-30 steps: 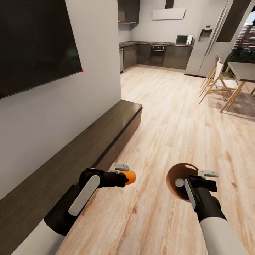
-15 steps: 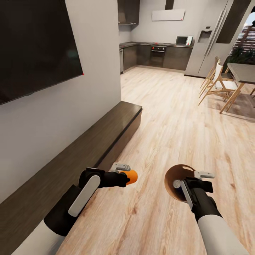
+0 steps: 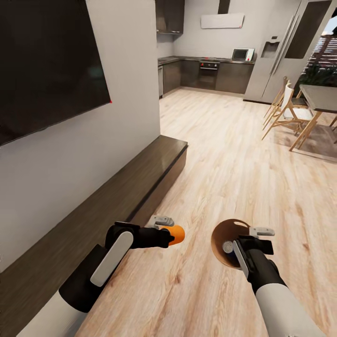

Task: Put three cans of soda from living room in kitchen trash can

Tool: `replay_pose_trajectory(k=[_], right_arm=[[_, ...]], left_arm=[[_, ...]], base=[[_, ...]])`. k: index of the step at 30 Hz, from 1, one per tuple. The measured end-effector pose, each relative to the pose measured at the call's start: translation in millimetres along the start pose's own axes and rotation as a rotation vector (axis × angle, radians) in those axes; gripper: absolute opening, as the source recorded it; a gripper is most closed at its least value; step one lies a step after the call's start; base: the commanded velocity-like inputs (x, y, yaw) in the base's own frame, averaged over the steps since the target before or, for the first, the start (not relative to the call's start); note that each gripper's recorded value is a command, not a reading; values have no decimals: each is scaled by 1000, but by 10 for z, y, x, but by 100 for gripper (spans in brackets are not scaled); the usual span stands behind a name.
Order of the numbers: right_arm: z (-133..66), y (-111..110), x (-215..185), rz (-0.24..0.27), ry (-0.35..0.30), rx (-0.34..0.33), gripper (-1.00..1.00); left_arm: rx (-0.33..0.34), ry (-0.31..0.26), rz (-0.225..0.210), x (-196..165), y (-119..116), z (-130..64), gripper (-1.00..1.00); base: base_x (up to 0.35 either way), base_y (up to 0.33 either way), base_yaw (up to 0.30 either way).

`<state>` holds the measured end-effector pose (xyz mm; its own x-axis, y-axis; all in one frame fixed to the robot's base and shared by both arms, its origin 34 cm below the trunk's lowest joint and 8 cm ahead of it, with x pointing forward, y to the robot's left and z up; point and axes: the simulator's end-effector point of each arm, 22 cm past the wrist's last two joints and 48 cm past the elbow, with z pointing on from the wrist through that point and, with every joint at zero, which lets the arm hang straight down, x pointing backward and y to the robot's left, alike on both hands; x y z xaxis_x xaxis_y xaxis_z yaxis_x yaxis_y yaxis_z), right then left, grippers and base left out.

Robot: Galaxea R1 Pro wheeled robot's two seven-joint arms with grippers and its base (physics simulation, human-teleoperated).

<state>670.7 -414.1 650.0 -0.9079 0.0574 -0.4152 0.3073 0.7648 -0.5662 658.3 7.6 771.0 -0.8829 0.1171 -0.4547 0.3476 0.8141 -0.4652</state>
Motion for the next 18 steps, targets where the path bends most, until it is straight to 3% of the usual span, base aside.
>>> replay_pose_trajectory(k=[2, 4, 7, 10, 12, 15, 18], right_arm=[[-10, 28, -47, 6, -17, -5, -100], [0, 1, -43, -23, -15, 14, -100], [-19, 79, -65, 6, -13, -16, -100], [-40, -2, -80, -31, -9, 12, -100], [-66, 57, -90, 2, -8, -17, -100], [-108, -7, -112, -34, -10, 7, -100], [-152, 61, -126, 1, -10, -26, -100]], left_arm=[[2, 1, 2, -10, -27, -21, -100], [3, 2, 3, -22, -50, -43, -100], [4, 3, 4, -43, -81, -77, -100], [5, 4, 5, -61, -109, -110, -100], [8, 7, 8, -63, -140, -127, -100], [9, 10, 14, -68, -179, -155, -100], [10, 13, 18, -77, -214, -185, -100]], base=[[0, 0, 0], [0, 0, 0], [0, 0, 0], [0, 0, 0], [0, 0, 0], [0, 0, 0], [0, 0, 0]])
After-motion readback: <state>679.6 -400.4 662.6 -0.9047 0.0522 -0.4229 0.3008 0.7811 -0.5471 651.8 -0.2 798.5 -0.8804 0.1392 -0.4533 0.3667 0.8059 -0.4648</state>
